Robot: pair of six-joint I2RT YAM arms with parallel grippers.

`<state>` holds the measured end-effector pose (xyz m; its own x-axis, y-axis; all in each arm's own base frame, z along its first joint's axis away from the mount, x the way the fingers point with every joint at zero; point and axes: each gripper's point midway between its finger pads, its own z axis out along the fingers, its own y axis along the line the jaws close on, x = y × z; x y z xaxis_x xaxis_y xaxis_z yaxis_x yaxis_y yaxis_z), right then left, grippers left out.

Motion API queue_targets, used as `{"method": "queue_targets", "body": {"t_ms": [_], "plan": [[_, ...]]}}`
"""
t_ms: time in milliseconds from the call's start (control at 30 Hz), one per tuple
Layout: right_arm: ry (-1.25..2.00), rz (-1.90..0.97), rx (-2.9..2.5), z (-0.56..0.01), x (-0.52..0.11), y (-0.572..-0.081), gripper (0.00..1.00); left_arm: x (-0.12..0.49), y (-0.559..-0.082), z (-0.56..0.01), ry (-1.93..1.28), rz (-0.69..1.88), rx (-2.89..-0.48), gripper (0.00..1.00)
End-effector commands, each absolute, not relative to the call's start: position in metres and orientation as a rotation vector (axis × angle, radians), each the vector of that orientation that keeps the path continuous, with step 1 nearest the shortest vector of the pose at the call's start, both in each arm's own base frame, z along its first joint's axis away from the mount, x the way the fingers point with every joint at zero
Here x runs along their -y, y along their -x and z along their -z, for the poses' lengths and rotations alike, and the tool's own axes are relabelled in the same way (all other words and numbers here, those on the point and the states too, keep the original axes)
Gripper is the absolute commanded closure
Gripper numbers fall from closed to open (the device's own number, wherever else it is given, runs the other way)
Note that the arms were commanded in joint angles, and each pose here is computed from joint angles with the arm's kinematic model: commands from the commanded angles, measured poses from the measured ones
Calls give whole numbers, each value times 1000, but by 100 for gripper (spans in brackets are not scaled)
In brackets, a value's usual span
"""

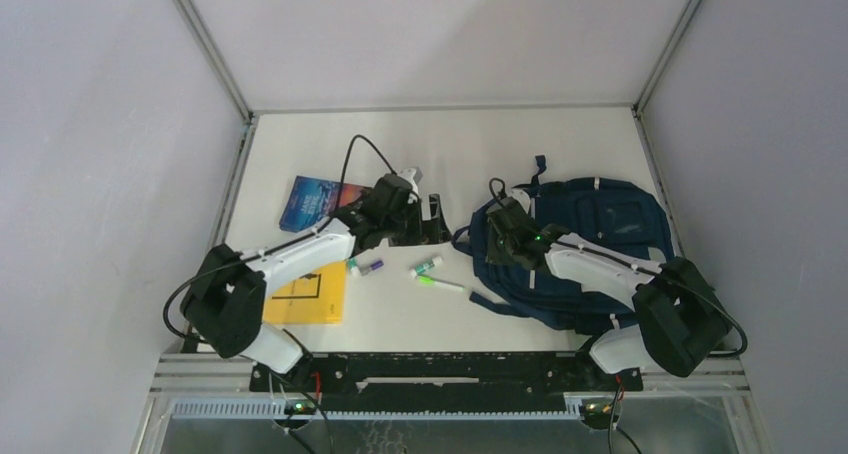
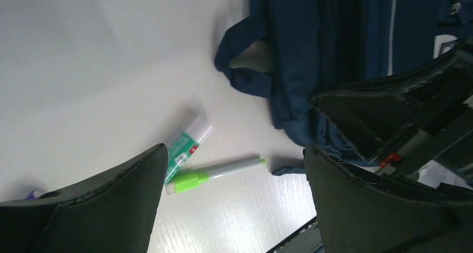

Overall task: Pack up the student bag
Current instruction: Adjust the student bag at the center of the board.

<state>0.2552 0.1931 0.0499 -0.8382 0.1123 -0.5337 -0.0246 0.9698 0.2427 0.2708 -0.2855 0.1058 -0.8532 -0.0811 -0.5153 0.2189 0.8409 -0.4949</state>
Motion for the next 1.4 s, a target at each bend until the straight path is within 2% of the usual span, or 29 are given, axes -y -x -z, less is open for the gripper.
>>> {"method": "queue_targets", "body": {"t_ms": [0, 100, 167, 200, 300, 467, 667, 800, 833, 900, 967, 1033, 1167, 1367], "plan": [[-77, -346, -2521, -52, -200, -260, 72, 318, -284, -140, -110, 923, -2407, 5], [-75, -370, -2507, -58, -202, -259, 71, 325, -283, -139, -113, 967, -2413, 5], [-77, -388, -2490, -64, -202, -259, 54, 328, -284, -137, -115, 981, -2421, 5], [-82, -390, -2485, -66, -202, -258, 50, 330, -283, -136, -121, 990, -2425, 5], [-115, -400, -2453, -75, -198, -259, 50, 339, -283, -135, -144, 1016, -2436, 5], [-167, -413, -2435, -75, -188, -261, 59, 356, -286, -131, -177, 1042, -2454, 7], [-173, -378, -2478, -55, -186, -263, 63, 371, -293, -117, -185, 1072, -2494, 19], [-191, -384, -2483, -54, -186, -262, 81, 380, -294, -116, -187, 1119, -2501, 26], [-189, -386, -2482, -55, -186, -262, 87, 382, -294, -116, -188, 1128, -2500, 25], [-183, -398, -2474, -59, -187, -262, 100, 385, -293, -116, -197, 1146, -2503, 17], [-182, -405, -2463, -64, -186, -261, 100, 387, -293, -114, -202, 1155, -2508, 12], [-183, -424, -2449, -71, -187, -260, 100, 389, -294, -111, -193, 1155, -2517, 12], [-160, -508, -2387, -98, -190, -256, 100, 393, -298, -106, -178, 1168, -2522, 20], [-192, -605, -2232, -153, -177, -247, 100, 400, -298, -97, -167, 1195, -2548, 21]]}}
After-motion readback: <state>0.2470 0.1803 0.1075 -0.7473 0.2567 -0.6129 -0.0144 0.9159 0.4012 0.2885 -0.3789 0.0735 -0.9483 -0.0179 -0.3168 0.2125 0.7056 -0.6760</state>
